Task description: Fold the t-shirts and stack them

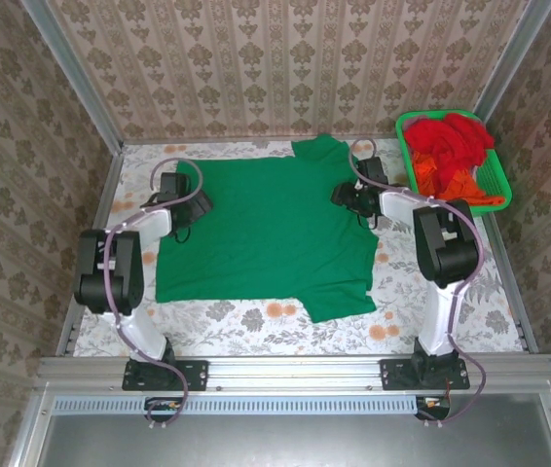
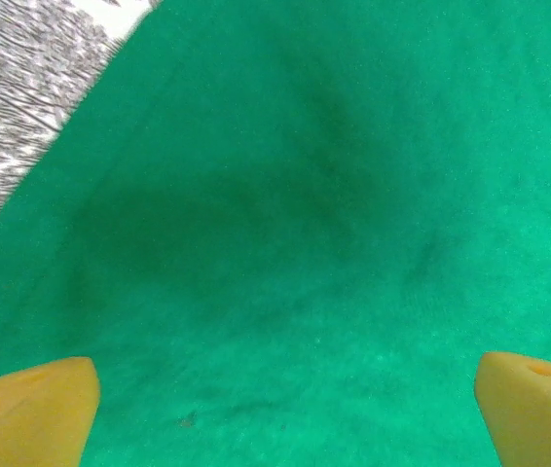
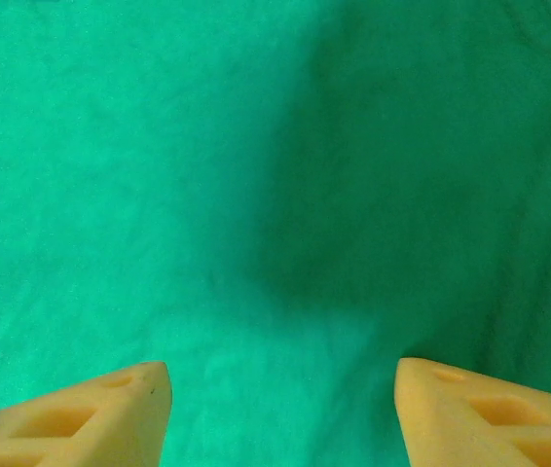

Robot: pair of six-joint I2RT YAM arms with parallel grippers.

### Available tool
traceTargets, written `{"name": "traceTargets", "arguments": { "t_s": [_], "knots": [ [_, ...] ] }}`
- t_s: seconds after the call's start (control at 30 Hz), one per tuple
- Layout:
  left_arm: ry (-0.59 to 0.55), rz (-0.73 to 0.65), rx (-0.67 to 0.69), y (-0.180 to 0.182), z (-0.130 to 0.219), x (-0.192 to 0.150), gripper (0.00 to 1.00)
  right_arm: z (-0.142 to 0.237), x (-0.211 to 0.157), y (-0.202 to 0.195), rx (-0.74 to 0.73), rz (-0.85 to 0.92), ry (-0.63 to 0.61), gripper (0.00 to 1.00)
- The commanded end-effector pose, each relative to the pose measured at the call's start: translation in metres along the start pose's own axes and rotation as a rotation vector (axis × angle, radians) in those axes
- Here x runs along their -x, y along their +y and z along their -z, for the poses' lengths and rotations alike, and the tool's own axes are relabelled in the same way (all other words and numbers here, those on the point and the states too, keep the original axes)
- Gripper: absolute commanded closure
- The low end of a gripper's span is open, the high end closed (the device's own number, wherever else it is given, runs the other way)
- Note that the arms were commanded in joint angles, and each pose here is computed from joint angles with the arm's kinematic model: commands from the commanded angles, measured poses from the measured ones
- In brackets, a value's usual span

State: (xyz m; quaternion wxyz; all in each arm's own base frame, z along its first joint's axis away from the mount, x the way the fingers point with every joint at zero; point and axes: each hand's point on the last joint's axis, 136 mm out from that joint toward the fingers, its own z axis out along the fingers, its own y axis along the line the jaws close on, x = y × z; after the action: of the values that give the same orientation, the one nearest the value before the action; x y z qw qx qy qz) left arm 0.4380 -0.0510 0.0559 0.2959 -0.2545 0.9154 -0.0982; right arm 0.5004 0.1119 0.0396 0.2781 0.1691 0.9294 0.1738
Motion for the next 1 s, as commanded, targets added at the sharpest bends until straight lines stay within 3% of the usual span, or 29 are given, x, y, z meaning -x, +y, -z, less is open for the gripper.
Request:
{"name": "traceTargets", "arguments": {
  "t_s": [0.0, 0.3, 0.5, 0.67, 0.83, 0.97],
  "knots": [
    [0.029, 0.05, -0.016, 0.0, -0.012, 0.007, 0.0, -0.016, 0.008, -0.001, -0.007, -0.049, 0.017, 0.37],
    [0.064, 0.065, -0.004, 0.002, -0.039, 0.025, 0.0, -0.046, 0.029, -0.001, 0.0, -0.084, 0.053, 0.33],
    [-0.001, 0.048, -0.061, -0.015, -0.018, 0.046, 0.0, 0.001, 0.056, 0.034, 0.116, 0.003, -0.03, 0.23],
    [-0.087, 0.002, -0.09, -0.022, 0.027, 0.052, 0.0, 0.065, 0.063, 0.052, 0.196, 0.074, -0.164, 0.17],
    [-0.089, -0.037, 0.003, 0.008, 0.066, 0.016, 0.0, 0.1, 0.027, 0.047, 0.219, 0.119, -0.171, 0.17],
    [-0.06, 0.024, 0.119, 0.057, 0.099, -0.025, 0.0, 0.118, -0.013, 0.039, 0.208, 0.168, -0.148, 0.16]
  ]
}}
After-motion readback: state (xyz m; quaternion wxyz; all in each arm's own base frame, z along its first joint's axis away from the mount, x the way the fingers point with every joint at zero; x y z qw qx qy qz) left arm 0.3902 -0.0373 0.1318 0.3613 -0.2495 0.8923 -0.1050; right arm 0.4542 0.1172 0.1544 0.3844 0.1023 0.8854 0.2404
